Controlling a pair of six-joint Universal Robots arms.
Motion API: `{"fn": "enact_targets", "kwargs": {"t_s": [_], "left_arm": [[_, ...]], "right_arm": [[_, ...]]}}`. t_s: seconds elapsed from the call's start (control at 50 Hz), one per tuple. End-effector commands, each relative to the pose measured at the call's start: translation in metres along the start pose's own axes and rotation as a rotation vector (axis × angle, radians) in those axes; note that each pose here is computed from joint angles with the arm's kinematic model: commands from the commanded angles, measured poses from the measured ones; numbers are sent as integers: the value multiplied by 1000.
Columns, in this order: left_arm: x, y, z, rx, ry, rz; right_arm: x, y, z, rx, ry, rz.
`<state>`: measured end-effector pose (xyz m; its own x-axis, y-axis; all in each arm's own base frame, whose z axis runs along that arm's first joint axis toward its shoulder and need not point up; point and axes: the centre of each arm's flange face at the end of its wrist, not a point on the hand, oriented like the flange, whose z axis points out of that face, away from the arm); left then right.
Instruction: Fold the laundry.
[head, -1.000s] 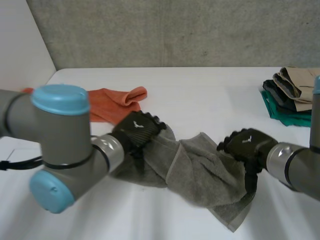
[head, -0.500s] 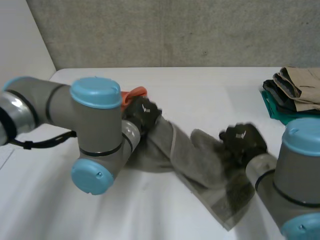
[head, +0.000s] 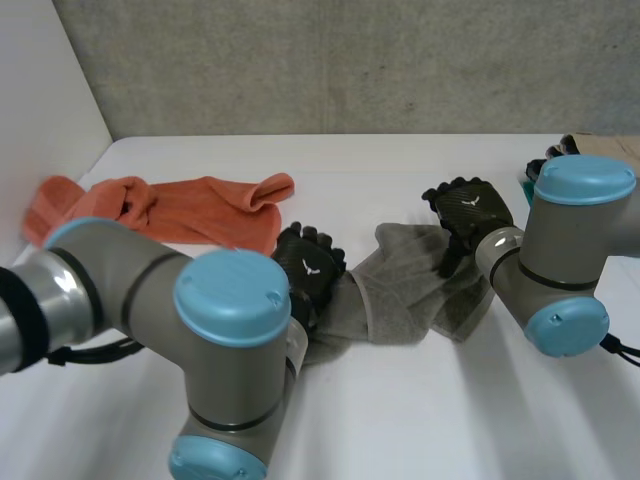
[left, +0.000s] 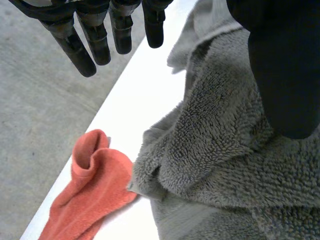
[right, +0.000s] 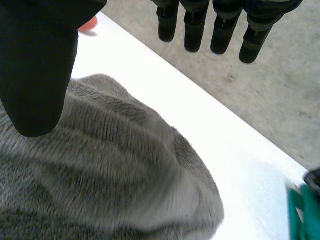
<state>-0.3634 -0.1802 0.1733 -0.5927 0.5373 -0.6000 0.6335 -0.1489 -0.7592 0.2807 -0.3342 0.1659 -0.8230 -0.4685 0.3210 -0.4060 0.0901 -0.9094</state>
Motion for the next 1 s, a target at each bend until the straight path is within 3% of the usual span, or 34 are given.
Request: {"fn": "enact_targets", "kwargs": {"t_s": [0.02,0.12,0.22,0.36,0.44,0.68,0.84,0.9,1.0], "left_arm": [[-68,-31,-15,49,-105,-138],[-116,-27,-8,73,-138,-223],[-143,-6,18,73,-24,-256],[-133,31,53,-38,166,-271],[-120,49,68,-122,229,-225],[-82,68,93,-172,297,-143],[-69,66,113,-172,236,-81],[-81,55,122,-144,145,-69],[-128,4,128,13,-127,-79]], "right_arm": [[2,-29,-38,-29,50,21],[-7,-38,-73,-70,-4,76],[-23,-26,-99,-163,-89,144],[-51,-1,-110,-278,-166,244],[-65,9,-101,-285,-171,281],[-78,25,-67,-272,-39,268],[-74,15,-45,-208,-20,266],[-70,4,-34,-144,-15,258],[-41,-45,-9,81,51,218]]}}
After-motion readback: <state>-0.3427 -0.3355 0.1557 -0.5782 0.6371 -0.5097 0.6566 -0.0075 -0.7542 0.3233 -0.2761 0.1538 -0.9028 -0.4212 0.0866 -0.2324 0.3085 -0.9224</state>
